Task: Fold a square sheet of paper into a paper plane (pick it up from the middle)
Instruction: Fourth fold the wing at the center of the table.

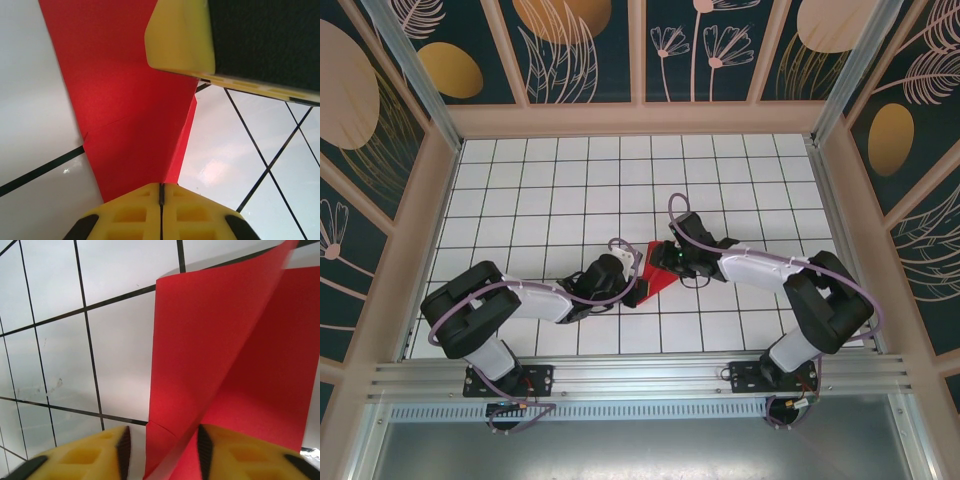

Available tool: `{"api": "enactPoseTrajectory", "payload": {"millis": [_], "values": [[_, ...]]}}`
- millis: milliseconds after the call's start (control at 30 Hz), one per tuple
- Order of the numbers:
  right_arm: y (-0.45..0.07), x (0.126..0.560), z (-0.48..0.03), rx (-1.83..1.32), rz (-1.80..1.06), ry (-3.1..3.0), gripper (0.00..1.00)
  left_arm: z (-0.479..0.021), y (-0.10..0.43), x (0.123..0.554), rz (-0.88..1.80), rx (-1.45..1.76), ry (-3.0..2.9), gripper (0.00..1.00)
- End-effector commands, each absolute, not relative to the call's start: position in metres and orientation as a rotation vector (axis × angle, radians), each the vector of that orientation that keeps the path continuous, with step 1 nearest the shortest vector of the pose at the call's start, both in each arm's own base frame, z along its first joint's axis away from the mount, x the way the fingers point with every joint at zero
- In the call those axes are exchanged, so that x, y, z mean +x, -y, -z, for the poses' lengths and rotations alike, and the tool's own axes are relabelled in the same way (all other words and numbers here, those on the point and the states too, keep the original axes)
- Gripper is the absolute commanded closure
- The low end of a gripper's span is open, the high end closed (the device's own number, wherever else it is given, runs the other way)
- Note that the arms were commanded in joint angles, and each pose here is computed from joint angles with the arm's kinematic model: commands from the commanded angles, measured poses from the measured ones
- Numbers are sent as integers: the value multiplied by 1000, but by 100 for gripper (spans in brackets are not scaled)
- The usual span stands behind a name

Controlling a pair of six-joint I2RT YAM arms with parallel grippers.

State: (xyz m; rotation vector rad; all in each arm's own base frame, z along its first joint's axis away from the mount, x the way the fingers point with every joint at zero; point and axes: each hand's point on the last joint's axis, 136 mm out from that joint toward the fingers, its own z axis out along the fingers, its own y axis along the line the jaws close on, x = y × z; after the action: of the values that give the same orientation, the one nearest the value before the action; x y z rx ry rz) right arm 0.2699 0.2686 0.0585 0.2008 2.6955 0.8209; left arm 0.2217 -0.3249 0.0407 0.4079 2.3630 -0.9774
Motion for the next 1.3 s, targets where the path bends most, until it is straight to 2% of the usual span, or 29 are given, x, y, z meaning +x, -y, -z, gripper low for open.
{"api": "enactPoseTrajectory", "payload": {"millis": [0,767,933,1267], "values": [[-271,272,-57,215,-803,-2706,66,-36,320,224,952,400,-2368,90],[-279,274,-62,181,-850,-2690,75,-28,309,225,832,445,-2401,72],[-279,274,-62,176,-849,-2694,75,-28,310,226,829,449,-2399,77],[-280,274,-62,169,-850,-2695,75,-27,307,228,803,439,-2395,95]]}}
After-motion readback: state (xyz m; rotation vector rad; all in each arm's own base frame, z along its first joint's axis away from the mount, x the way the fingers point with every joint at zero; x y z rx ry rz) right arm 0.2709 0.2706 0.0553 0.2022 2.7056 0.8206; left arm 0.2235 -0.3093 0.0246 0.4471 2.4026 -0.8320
